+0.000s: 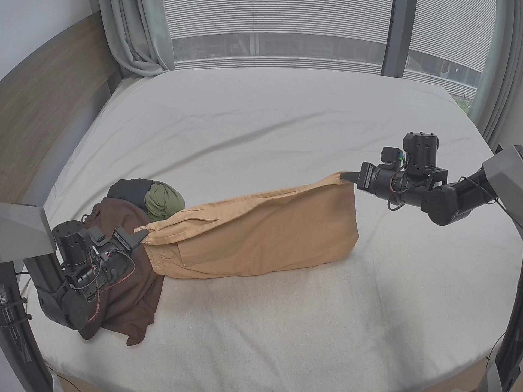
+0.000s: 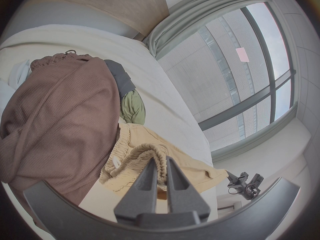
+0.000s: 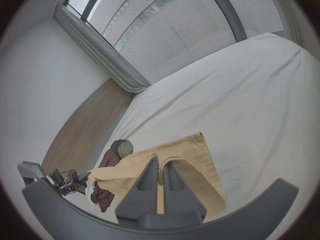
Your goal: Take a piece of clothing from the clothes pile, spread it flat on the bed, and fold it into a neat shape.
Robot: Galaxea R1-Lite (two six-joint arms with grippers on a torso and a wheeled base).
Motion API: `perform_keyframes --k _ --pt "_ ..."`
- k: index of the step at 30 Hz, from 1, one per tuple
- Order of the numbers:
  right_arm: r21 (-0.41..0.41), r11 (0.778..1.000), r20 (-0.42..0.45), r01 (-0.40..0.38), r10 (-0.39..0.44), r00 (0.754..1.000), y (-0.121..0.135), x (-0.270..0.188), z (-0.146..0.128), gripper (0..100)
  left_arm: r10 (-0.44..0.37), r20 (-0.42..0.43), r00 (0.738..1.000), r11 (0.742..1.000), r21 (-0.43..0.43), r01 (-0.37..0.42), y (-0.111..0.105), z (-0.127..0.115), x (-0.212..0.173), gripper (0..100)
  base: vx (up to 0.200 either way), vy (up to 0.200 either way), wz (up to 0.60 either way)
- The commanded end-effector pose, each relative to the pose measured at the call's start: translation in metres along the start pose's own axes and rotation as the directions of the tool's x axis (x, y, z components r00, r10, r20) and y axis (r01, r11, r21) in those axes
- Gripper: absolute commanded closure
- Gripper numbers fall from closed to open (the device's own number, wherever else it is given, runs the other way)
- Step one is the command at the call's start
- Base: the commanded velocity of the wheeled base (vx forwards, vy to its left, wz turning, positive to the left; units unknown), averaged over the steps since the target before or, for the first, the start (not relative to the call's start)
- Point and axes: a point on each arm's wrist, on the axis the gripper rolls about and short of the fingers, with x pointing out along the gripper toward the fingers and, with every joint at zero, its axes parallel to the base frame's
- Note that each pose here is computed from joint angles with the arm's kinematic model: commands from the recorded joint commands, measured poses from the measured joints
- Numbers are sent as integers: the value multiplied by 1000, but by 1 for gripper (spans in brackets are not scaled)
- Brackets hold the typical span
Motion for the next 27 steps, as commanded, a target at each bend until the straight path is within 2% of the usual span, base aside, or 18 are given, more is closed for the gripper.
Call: perform_keyframes --k 1,14,27 --pt "14 1000 -29 13 -13 1000 -13 20 -11 100 -1 22 1000 1000 -8 1 1 2 8 100 0 0 0" --pt "17 999 -11 47 -47 999 -30 42 -17 100 10 41 999 1000 -2 -10 9 -6 36 100 0 0 0" --pt "16 997 12 71 -71 997 -39 57 -20 100 28 52 998 1000 -8 -28 20 -5 46 100 0 0 0"
